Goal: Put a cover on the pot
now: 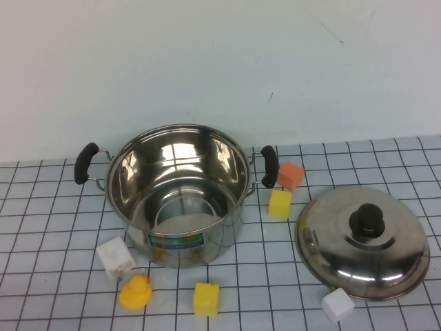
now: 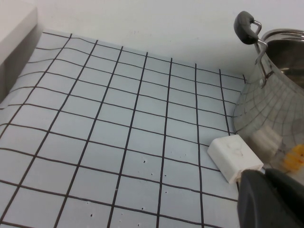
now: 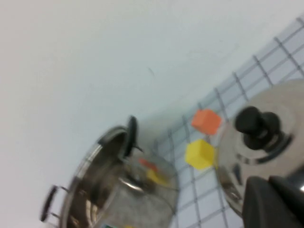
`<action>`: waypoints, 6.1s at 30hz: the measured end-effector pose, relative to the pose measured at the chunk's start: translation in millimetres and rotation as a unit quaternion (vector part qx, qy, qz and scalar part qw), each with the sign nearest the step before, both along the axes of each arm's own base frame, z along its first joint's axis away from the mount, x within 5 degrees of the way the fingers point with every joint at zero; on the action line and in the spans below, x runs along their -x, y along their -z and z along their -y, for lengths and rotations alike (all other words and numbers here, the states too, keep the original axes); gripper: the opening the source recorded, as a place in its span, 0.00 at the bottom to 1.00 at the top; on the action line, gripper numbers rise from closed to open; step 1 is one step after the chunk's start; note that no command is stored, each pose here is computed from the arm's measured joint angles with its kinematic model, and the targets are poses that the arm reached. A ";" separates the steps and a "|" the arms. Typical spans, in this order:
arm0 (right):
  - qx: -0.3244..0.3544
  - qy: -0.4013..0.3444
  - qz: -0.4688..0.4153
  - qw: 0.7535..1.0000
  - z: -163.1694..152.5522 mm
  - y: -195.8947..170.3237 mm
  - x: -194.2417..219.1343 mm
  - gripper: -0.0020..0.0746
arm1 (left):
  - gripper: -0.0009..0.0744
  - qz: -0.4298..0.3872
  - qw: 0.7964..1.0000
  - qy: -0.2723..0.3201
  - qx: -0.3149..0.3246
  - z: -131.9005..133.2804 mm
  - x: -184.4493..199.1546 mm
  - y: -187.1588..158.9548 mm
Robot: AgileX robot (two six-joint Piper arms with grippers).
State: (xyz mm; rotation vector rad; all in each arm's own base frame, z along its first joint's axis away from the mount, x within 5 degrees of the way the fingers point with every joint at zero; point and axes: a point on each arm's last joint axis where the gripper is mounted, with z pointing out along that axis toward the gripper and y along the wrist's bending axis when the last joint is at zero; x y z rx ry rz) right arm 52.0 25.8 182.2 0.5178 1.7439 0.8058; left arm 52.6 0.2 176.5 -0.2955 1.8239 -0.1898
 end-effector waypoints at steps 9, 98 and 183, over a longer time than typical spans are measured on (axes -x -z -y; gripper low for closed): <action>0.127 -0.004 0.076 0.989 2.4 -7.6 -1.7 0.02 | 0.01 0.000 1.000 0.000 0.000 0.0 0.0 0.0; 0.337 -0.109 0.167 0.920 -39.9 -55.4 -166.0 0.47 | 0.01 0.000 1.000 0.000 0.000 0.0 0.0 0.0; 0.373 -0.348 0.124 0.851 -317.8 -32.5 -316.3 0.47 | 0.01 0.000 1.000 0.000 -0.001 0.0 0.0 0.0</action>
